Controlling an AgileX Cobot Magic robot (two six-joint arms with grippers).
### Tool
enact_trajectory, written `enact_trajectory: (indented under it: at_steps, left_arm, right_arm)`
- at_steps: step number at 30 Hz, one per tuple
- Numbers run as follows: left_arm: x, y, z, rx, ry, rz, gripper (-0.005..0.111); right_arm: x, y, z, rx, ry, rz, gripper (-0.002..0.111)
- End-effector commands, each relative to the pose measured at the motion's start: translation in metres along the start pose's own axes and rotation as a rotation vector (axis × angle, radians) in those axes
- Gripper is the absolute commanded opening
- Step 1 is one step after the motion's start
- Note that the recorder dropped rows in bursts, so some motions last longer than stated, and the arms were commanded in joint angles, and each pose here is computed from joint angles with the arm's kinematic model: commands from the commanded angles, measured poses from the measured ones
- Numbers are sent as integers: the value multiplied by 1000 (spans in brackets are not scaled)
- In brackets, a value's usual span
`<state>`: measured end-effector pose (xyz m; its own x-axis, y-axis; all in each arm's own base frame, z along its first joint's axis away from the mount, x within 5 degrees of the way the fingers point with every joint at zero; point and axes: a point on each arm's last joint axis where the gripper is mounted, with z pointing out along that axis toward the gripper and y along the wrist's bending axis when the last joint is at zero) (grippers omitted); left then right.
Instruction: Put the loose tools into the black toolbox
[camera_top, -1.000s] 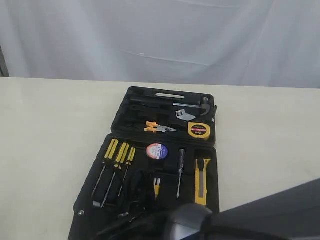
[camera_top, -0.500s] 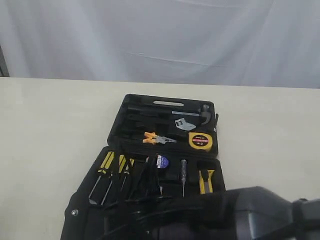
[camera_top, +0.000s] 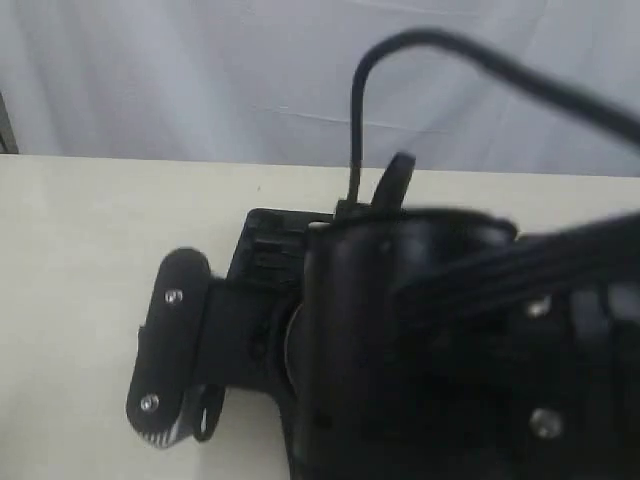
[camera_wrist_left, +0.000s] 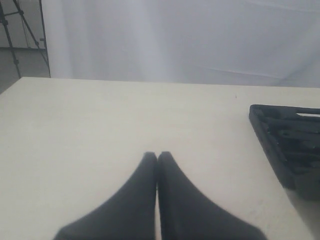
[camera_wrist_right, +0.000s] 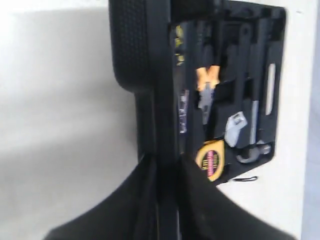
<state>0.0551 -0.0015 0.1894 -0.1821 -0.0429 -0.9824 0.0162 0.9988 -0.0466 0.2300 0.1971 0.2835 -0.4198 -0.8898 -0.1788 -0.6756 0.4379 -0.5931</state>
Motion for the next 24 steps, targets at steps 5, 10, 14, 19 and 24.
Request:
enact_trajectory:
  at_steps: [5, 10, 14, 19, 24]
  left_arm:
    - [1, 0, 0, 3, 0, -3, 0]
    - [1, 0, 0, 3, 0, -3, 0]
    - [1, 0, 0, 3, 0, -3, 0]
    - [1, 0, 0, 3, 0, -3, 0]
    - [1, 0, 0, 3, 0, -3, 0]
  right_arm:
    - [10, -81, -6, 69, -62, 107, -1]
    - [24, -121, 13, 37, -182, 203, -1]
    - [46, -156, 58, -63, -183, 312, -1]
    - [69, -186, 118, -253, -212, 421, -1]
    - [96, -205, 183, -296, -158, 474, -1]
